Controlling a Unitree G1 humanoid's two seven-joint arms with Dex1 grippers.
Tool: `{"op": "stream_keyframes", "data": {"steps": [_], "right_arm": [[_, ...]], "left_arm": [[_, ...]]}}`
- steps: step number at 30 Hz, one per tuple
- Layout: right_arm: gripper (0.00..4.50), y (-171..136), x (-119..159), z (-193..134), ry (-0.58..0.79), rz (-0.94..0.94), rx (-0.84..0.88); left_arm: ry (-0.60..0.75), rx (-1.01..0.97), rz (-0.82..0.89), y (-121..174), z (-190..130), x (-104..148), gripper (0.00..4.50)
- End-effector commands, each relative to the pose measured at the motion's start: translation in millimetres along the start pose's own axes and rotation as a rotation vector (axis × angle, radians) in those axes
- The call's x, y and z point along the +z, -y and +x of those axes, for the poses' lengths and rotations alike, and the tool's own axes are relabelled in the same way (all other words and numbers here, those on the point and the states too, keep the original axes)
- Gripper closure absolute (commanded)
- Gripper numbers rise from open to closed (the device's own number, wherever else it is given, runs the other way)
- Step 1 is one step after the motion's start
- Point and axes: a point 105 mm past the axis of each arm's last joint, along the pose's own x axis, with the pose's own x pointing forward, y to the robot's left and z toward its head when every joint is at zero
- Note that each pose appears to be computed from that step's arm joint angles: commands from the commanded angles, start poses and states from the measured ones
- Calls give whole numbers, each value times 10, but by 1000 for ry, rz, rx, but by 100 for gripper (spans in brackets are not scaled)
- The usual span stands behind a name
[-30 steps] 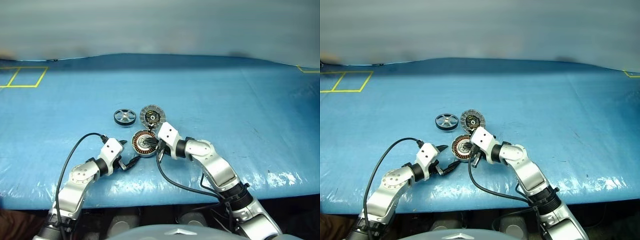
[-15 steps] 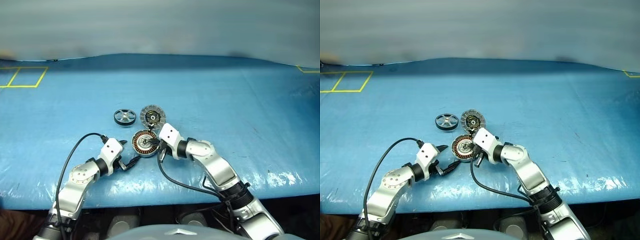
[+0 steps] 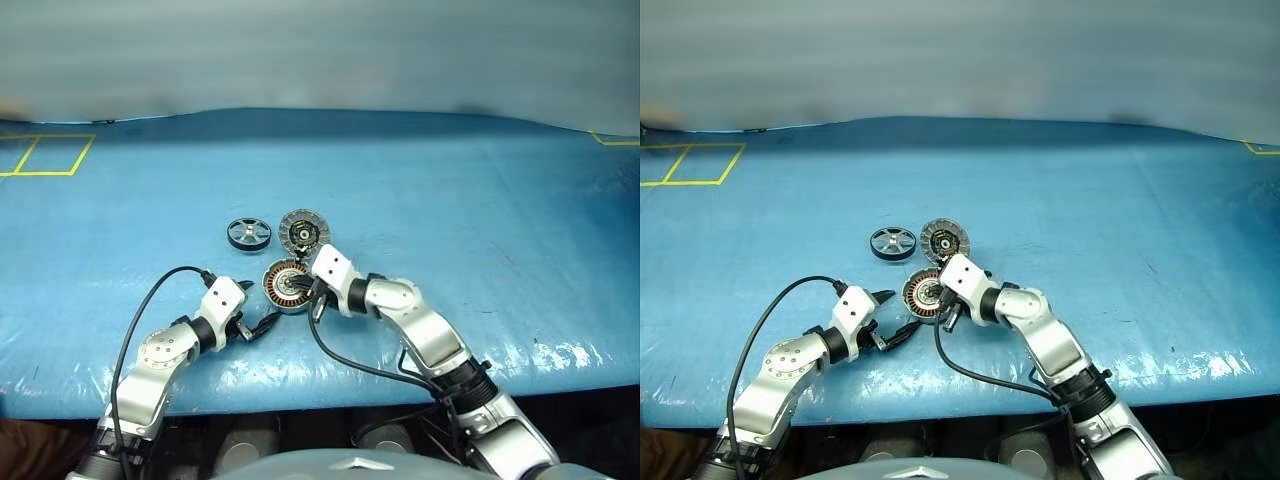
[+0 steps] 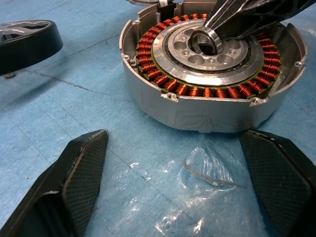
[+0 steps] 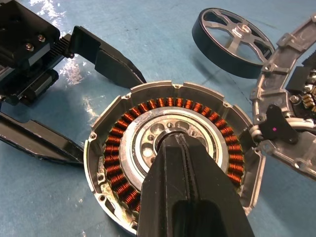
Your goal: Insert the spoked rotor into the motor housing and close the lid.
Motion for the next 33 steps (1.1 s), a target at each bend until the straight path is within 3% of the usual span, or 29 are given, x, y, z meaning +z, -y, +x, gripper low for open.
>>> {"op": "stream_keyframes", "data": {"steps": [1,18,27,33], "right_arm": [[449,8,132,23,42,-27,1],[449,30,-73,85,-14,1,-21],[449,35,382,-43,172,59,13],[449,9,398,-100,181,85,23]], "left_arm": [[-17,-9,3,45,2,-48,0],[-19,-9,-3,67,0,-52,0],[45,34,-28,-22,-55,37,0],[66,50,-15,-105,-196,130,0]]}}
